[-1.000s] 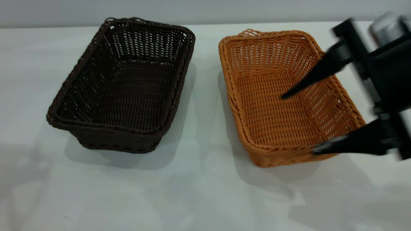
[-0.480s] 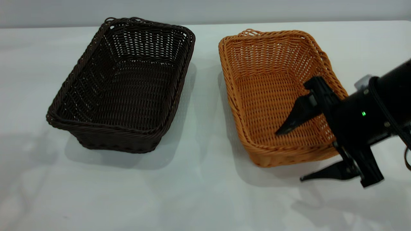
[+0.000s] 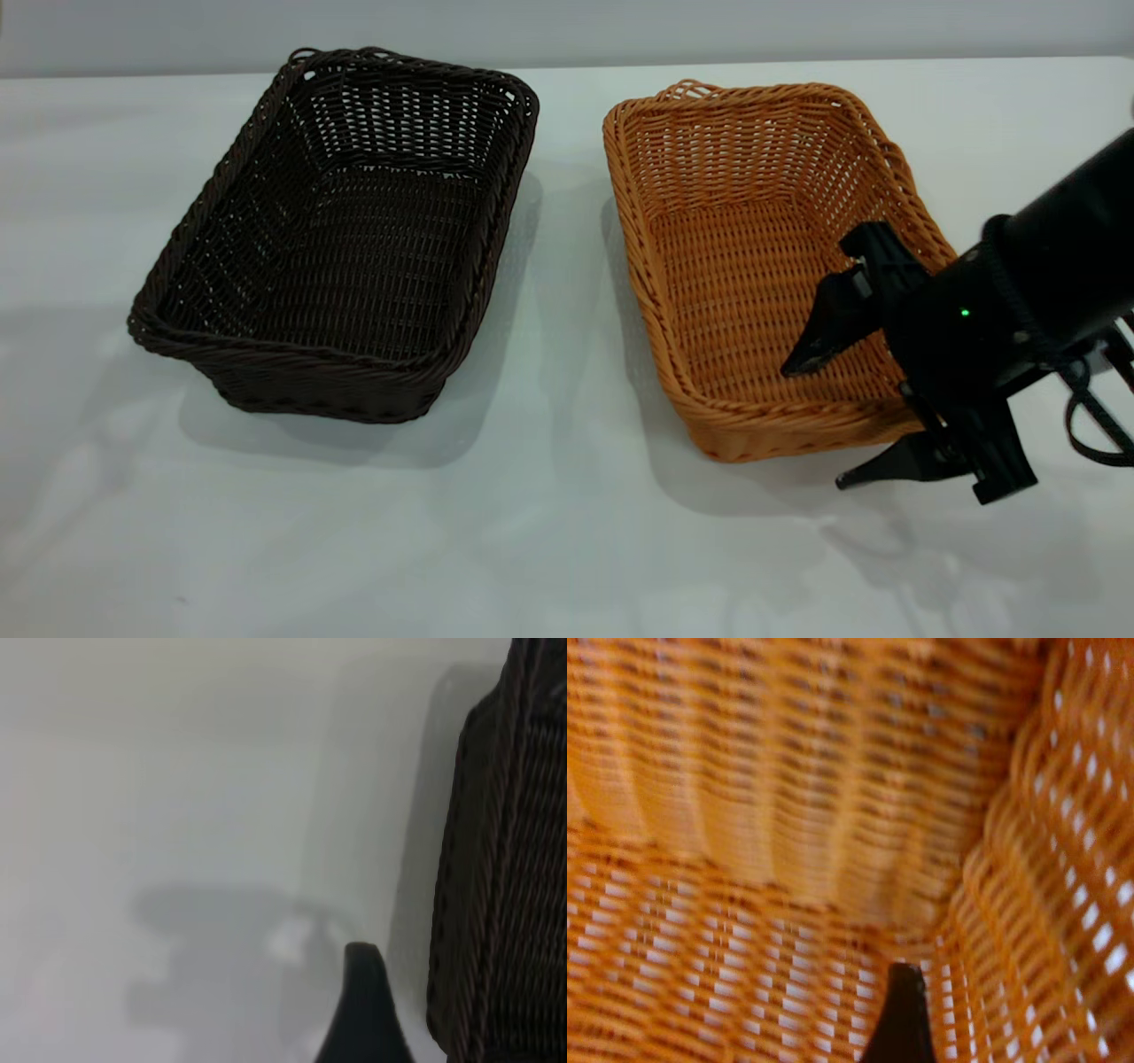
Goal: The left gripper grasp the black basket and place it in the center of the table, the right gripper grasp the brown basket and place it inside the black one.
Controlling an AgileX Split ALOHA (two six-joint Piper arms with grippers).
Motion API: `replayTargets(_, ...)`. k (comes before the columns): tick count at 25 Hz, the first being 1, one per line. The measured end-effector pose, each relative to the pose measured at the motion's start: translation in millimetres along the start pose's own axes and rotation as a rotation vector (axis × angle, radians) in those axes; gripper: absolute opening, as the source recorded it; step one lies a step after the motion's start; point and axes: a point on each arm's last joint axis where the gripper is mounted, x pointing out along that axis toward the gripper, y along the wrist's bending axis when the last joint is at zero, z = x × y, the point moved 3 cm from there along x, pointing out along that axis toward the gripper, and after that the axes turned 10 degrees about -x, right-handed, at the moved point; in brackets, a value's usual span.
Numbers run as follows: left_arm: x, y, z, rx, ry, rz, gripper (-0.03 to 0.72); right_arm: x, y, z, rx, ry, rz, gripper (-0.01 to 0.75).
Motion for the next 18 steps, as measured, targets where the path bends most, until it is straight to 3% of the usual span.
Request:
replayTargets(9,70,-25,3,0.078,0.158,-0.002,0.506,12,4,-3,-0.037,-0.014,-0.023,0.534)
replayTargets(18,137,-47,5,0.125,0.236,-0.008,0.506,12,4,-4,-0.068,-0.011,-0.023,0.533)
